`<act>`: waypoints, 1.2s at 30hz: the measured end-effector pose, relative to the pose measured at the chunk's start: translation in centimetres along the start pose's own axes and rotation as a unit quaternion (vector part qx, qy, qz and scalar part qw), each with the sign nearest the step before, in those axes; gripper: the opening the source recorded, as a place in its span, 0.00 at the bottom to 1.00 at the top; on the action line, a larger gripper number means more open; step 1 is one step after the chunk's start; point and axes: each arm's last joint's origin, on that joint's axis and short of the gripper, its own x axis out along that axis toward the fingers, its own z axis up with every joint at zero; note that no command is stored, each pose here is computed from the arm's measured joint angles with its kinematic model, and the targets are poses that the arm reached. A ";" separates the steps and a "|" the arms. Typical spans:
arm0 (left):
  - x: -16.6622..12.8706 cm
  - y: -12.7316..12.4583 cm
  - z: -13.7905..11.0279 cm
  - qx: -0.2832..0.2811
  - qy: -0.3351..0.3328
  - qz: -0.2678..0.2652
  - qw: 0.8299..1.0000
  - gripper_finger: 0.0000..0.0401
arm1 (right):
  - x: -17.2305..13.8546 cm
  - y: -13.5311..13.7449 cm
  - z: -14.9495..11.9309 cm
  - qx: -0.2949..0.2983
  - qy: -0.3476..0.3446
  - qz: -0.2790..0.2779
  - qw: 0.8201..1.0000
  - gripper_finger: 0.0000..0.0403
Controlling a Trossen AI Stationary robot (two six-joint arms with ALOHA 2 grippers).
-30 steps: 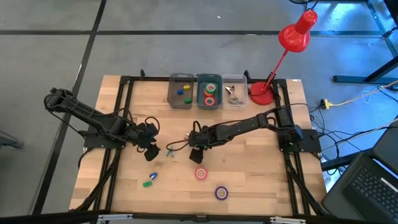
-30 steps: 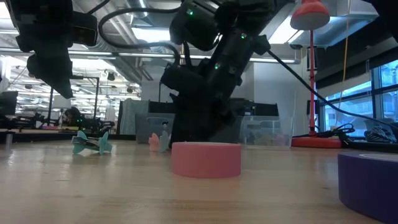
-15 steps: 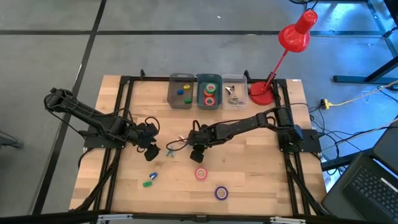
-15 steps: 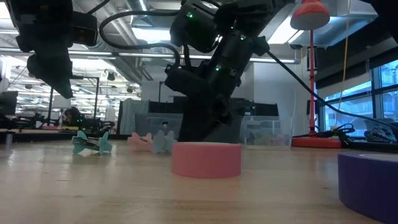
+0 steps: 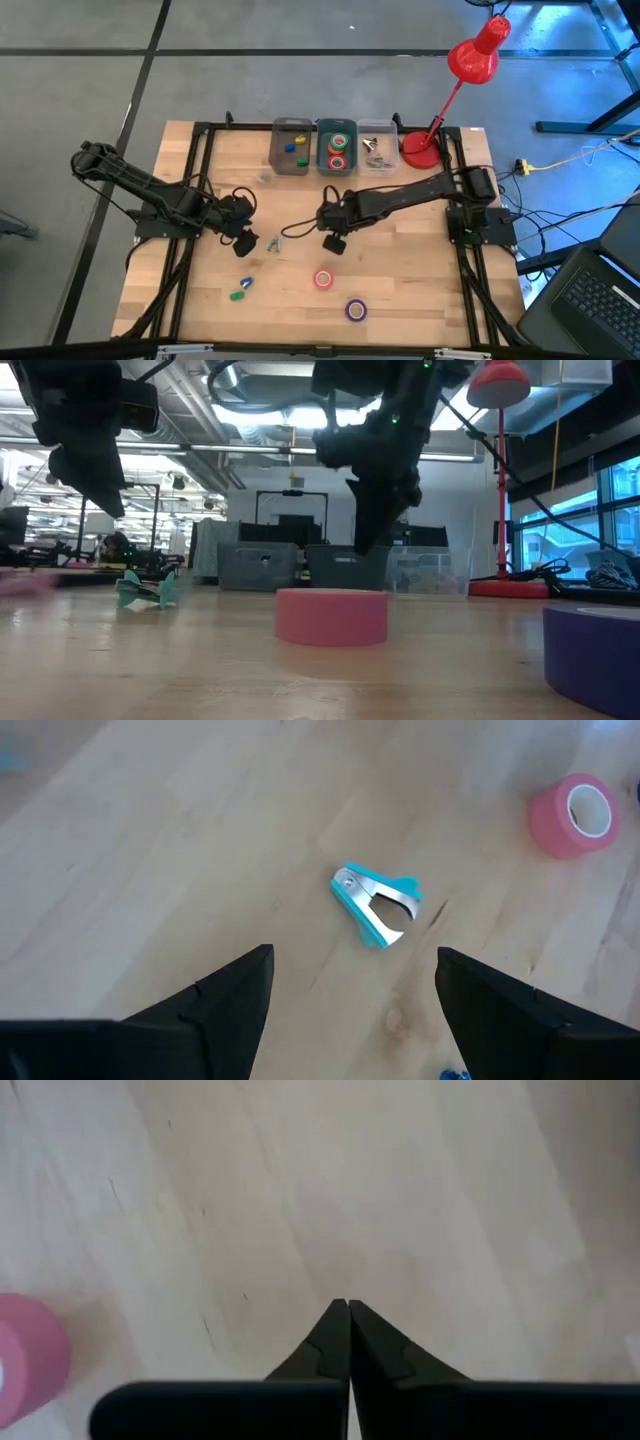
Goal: Pick and place Stapler, Stapler remover, tape
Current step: Put the pink staple remover into the transparent bin
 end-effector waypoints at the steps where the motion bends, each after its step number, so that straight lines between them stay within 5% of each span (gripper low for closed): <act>1: 0.0 0.0 0.0 0.003 -0.002 0.002 1.000 0.67 | -0.2 -0.2 0.1 -0.001 -0.004 0.002 1.000 0.00; 7: 0.0 0.6 -0.4 -0.012 0.012 0.037 0.999 0.67 | -0.7 -0.6 0.9 -0.025 -0.030 0.012 0.999 0.00; 10: -0.2 1.6 -1.0 -0.073 0.037 0.090 0.993 0.67 | -0.7 -0.8 1.0 -0.023 -0.031 0.011 0.999 0.00; 13: -0.8 3.3 -2.1 -0.169 0.067 0.190 0.965 0.66 | -0.6 -1.2 1.2 -0.018 -0.034 0.007 0.999 0.00; 15: -0.8 3.4 -2.0 -0.194 0.045 0.202 0.959 0.64 | -0.6 -1.5 1.6 -0.011 -0.043 0.009 0.999 0.02; 20: -0.8 3.7 -1.3 -0.186 -0.008 0.215 0.959 0.59 | -0.5 -1.9 2.4 -0.004 -0.059 0.046 0.997 0.07; 26: -0.5 4.1 -0.6 -0.188 0.024 0.203 0.961 0.57 | -2.4 -2.7 3.1 0.022 -0.085 0.067 0.994 0.15; 32: 0.0 3.3 -0.1 -0.032 0.106 0.095 0.989 0.57 | -5.9 -4.7 3.7 0.048 -0.126 0.082 0.987 0.29; 36: 0.1 3.7 0.3 -0.019 0.120 0.088 0.989 0.57 | -8.2 -6.0 3.7 0.040 -0.149 0.083 0.985 0.41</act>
